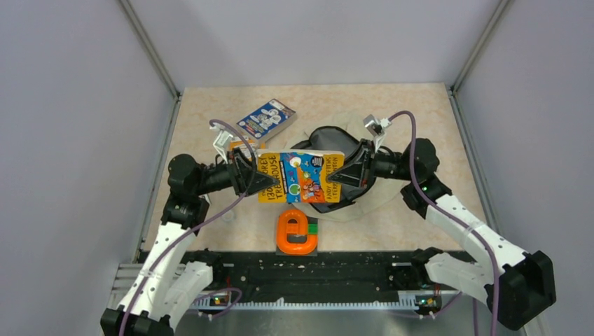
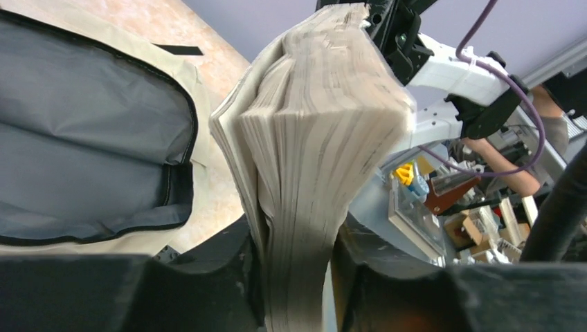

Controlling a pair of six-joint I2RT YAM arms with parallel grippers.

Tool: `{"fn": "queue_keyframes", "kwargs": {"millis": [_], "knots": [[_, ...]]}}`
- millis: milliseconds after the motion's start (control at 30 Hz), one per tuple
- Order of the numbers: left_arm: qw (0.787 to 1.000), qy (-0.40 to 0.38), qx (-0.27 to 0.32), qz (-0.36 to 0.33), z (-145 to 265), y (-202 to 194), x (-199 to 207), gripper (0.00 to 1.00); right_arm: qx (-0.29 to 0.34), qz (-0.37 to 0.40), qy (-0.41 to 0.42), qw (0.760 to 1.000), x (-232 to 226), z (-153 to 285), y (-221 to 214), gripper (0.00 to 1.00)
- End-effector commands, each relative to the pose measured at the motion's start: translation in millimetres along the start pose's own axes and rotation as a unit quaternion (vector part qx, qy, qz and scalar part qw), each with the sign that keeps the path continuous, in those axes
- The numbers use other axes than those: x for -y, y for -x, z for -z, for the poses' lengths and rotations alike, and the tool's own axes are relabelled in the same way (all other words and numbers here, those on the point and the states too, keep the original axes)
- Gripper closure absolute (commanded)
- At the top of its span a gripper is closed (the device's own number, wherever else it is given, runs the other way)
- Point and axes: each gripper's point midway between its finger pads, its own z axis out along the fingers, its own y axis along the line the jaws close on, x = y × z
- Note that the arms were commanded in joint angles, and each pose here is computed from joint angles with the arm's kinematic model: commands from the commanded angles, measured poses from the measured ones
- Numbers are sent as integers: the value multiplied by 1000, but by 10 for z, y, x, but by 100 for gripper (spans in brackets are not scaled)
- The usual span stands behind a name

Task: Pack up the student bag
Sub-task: Pick up the book from the center of the board.

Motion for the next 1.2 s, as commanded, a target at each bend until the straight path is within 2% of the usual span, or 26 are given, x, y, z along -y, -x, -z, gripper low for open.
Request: {"fn": "queue_keyframes", "kwargs": {"millis": [0, 133, 200, 333, 400, 467, 600, 733, 967, 1067, 1167], "knots": [[999, -27, 4, -25, -46, 36, 94, 73, 29, 63, 25, 997, -184, -48, 308, 100], [1000, -15, 8, -24, -55, 36, 36, 98, 29, 50, -32, 998, 49, -66, 318, 99], [999, 0, 19, -28, -53, 67, -2, 100, 23, 45, -93, 994, 280, -49, 315, 82], [996, 60, 58, -31, -34, 182, -184, 100, 8, 30, -214, 976, 772, 78, 301, 38], [992, 101, 78, -18, -12, 240, -330, 100, 9, 13, -250, 968, 974, 194, 297, 25], [986, 141, 93, 0, 18, 261, -487, 100, 16, -1, -280, 960, 1153, 327, 295, 19], [970, 209, 122, 34, 96, 250, -795, 100, 22, -14, -372, 928, 1580, 625, 254, 14], [953, 260, 138, 74, 177, 181, -1042, 100, 0, -30, -486, 873, 2077, 969, 101, 13], [946, 263, 155, 109, 187, 112, -1145, 100, -68, -37, -609, 789, 2680, 1389, -184, 17], [944, 265, 158, 114, 196, 96, -1157, 100, -97, -34, -626, 773, 2830, 1454, -287, 20], [943, 267, 159, 116, 207, 87, -1163, 100, -120, -25, -618, 776, 2882, 1440, -350, 20]]}}
